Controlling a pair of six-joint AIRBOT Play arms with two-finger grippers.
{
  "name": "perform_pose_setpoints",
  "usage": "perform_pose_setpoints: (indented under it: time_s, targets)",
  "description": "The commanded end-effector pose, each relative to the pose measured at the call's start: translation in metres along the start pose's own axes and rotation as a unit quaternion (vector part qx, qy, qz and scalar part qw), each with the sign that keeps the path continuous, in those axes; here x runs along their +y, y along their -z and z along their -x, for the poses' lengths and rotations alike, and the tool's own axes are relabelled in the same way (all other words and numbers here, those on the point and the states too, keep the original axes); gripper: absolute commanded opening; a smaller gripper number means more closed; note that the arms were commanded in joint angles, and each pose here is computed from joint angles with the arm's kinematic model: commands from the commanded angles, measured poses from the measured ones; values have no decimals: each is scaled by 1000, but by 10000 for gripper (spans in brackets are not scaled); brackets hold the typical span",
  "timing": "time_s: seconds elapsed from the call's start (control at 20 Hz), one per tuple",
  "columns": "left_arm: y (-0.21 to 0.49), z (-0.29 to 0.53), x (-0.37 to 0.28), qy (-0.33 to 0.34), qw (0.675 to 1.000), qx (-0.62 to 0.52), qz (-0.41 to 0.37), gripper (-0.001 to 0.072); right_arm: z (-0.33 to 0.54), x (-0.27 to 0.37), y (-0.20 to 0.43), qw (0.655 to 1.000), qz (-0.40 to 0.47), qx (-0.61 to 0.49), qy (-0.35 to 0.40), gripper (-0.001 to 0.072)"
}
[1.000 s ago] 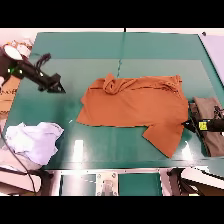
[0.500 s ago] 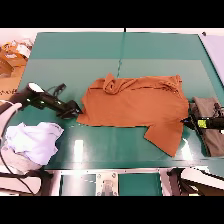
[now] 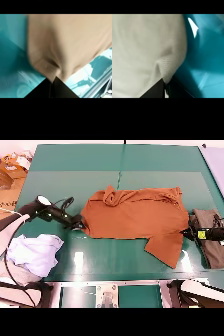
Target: Fold the shirts.
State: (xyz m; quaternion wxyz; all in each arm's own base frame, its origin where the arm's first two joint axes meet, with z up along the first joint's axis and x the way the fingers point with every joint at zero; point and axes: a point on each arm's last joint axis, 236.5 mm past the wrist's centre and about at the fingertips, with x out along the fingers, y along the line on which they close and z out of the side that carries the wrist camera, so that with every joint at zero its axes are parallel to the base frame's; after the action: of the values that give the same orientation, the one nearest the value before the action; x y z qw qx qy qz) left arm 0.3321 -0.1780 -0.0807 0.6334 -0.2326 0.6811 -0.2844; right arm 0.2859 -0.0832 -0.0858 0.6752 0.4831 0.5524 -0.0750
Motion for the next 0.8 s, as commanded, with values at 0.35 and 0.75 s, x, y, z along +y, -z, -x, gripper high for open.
perform_pose_setpoints:
  time_s: [0.35,0.75]
  targets:
    - [-25,281,-234,-74,890,-332,-304,18,238,257,-10,902,303,-272,-144,21]
    - [168,495,-426,-48,612,-641,-461,20,509,381,178,633,427,-603,-231,20]
